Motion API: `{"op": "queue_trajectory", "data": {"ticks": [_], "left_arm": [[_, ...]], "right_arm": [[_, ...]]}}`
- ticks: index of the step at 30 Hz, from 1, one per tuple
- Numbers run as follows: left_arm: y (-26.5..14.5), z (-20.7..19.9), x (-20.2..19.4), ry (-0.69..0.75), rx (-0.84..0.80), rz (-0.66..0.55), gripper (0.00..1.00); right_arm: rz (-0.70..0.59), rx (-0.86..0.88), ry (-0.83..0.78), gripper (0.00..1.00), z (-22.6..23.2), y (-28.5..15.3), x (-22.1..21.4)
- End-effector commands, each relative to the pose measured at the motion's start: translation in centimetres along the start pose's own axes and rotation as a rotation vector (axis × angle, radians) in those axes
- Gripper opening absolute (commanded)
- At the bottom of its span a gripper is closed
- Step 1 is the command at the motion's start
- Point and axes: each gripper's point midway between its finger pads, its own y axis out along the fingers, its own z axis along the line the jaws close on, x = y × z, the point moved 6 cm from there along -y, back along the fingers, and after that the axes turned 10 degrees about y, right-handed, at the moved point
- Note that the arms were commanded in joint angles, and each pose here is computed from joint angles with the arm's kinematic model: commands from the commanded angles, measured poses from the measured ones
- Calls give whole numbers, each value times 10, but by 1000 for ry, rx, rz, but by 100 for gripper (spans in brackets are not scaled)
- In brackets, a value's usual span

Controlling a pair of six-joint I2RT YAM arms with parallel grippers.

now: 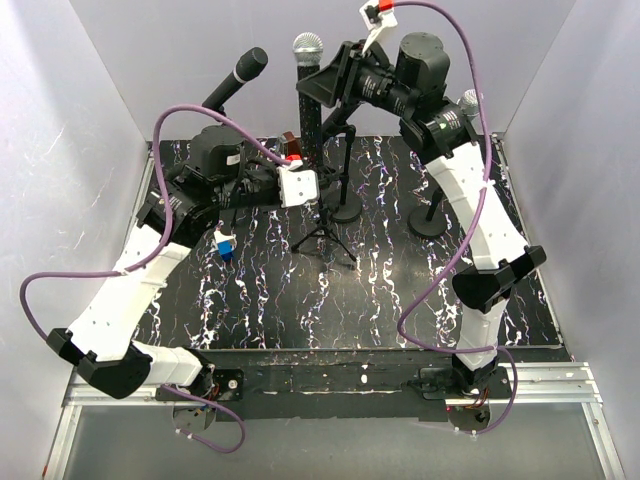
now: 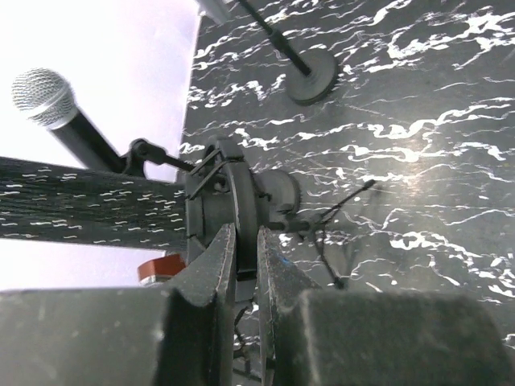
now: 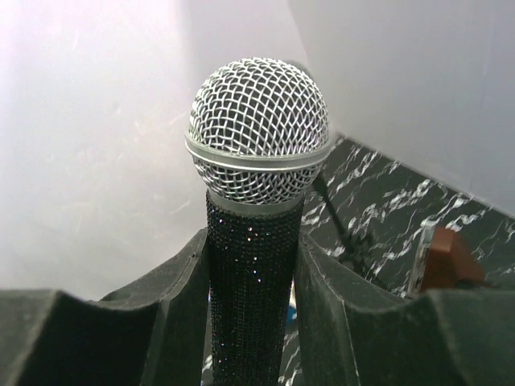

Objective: Remove the microphone from the stand

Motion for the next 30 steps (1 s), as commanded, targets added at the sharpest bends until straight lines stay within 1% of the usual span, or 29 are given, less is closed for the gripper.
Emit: {"op": "queue_trajectory", "data": {"ticks": [1,2,5,11,12,13,14,15,18,19,22,25,27,28,30], "left_arm": [[-13,-19,19,-11,-65,-86,0],[-13,-19,20,-4,-68,-91,0],[-12,-19,19,8,-69,-92,0],[-11,-16,19,-2,-53,-88,0],[-11,-14,20,-5,-45,-88,9],[-9,-13,19,-11,-40,-88,29],[-10,-10,21,-18,-16,-90,56],[-8,-8,20,-42,2,-87,68],[-8,-3,21,-58,40,-93,87],[-8,-2,23,-67,52,-98,92],[-10,6,26,-82,92,-108,98],[-12,13,29,-88,132,-106,98],[-17,21,34,-95,162,-105,98],[-19,24,36,-106,179,-102,98],[-24,30,39,-140,217,-95,98]], "right_arm": [[-372,14,-150,1,24,-22,81],[-375,-10,-117,1,18,-18,79],[-355,-15,-89,1,13,-13,74],[-382,-8,-128,1,16,-18,81],[-383,-10,-136,1,15,-20,82],[-384,-9,-147,1,16,-24,84],[-378,-8,-160,1,17,-27,83],[-381,-5,-175,1,17,-33,85],[-390,0,-225,1,18,-51,88],[-385,-5,-231,1,17,-56,88],[-382,-30,-236,1,16,-71,90],[-373,-42,-263,1,16,-85,89],[-345,-43,-315,1,20,-96,84],[-315,-45,-355,1,21,-101,79],[-241,-51,-386,1,23,-114,63]]}}
